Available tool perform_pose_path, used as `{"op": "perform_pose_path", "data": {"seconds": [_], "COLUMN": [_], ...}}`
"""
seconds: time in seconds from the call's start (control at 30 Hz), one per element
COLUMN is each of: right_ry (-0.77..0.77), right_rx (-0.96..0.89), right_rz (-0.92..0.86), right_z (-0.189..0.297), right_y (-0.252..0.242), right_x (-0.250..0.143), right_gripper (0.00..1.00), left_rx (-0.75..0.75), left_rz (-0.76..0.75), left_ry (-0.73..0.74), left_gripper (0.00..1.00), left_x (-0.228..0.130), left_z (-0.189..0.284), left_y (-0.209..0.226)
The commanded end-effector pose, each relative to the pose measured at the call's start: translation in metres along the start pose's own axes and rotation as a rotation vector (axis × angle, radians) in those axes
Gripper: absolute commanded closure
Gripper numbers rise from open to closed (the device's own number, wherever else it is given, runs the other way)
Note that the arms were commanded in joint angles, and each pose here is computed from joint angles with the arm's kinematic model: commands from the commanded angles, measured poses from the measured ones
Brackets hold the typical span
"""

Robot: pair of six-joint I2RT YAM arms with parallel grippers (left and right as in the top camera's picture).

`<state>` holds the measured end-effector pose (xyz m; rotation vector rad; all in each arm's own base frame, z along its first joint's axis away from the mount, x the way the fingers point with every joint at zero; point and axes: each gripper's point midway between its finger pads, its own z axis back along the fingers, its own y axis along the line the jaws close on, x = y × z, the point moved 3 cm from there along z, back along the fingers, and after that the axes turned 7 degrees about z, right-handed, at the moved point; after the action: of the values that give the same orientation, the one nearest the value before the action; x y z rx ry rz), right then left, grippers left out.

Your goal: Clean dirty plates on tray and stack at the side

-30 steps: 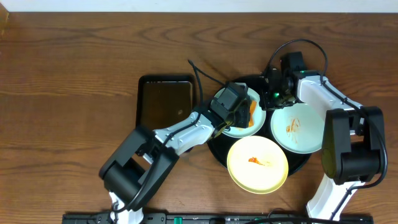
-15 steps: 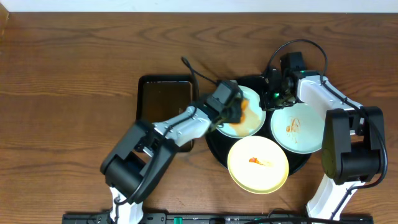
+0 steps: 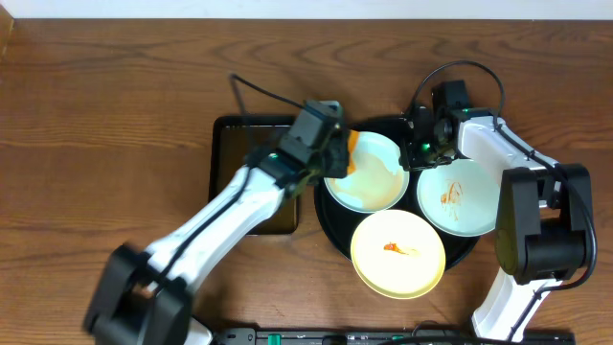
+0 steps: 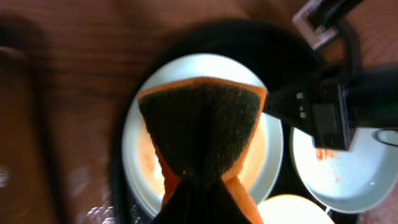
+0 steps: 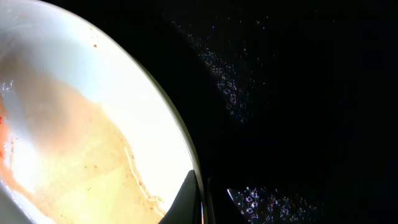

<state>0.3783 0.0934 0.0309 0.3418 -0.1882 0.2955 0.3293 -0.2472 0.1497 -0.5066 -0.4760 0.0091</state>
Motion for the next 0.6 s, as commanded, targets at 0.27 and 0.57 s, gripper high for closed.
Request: {"op": "perform_pose_path", "data": {"seconds": [0.27,0.57], "right_ry": [-0.01,-0.134], "right_rx": [0.043,0.059], "right_rz": [0.017,0.03], "right_z": [-0.006,0.033], "right_y": [0.011,0.007], "right_x": [0.005,0.03], "right_gripper": [0.99,0.99], "left_rx": [0.422,0.487], "left_rz": [0.142,0.238], "left_ry": [-0.035,-0.039], "left_gripper": [0.92,0.92], "left_x": [0.015,0.021], "left_z": [0.052,0.065], "left_y": [0.112,0.149]}}
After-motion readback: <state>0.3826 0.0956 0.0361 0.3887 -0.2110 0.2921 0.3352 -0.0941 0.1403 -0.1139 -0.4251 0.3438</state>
